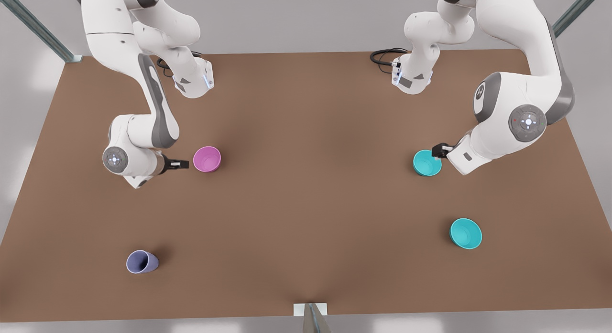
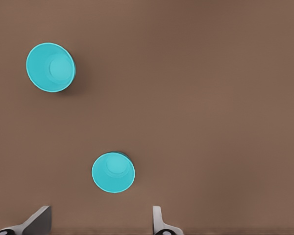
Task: Stack the blue bowl on the pink bowl
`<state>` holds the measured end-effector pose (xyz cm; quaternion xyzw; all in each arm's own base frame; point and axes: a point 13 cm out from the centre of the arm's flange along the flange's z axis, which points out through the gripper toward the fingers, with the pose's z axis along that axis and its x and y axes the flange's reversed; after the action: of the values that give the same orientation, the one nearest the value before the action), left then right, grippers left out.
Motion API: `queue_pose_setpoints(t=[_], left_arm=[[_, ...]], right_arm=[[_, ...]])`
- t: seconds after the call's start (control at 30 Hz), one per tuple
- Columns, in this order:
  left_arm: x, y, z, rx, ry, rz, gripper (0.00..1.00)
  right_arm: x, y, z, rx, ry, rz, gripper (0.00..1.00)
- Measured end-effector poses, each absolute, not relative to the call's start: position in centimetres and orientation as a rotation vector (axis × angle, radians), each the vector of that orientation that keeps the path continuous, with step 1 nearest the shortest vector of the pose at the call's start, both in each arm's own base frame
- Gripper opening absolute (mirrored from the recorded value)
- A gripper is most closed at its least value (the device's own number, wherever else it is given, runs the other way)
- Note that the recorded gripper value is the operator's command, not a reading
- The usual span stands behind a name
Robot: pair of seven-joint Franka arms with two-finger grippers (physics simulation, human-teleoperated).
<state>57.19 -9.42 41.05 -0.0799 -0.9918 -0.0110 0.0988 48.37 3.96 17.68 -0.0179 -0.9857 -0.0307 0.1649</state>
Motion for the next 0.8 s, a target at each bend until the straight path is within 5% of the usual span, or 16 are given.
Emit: queue_pose_setpoints(t=[0.73, 0.77, 0.8], left_arm=[[55.4, -9.2, 40.9, -0.232, -2.865, -0.043, 1.0], [55.4, -9.2, 40.9, -0.232, -2.865, -0.043, 1.0], [55.4, -9.2, 40.9, -0.233, -2.865, -0.043, 1.0]], right_arm=[[41.8, 5.7, 5.7, -0.137, -2.834, -0.152, 1.0], [42.0, 5.7, 5.5, -0.138, -2.843, -0.151, 0.91], [42.2, 5.7, 5.4, -0.139, -2.851, -0.152, 0.54]])
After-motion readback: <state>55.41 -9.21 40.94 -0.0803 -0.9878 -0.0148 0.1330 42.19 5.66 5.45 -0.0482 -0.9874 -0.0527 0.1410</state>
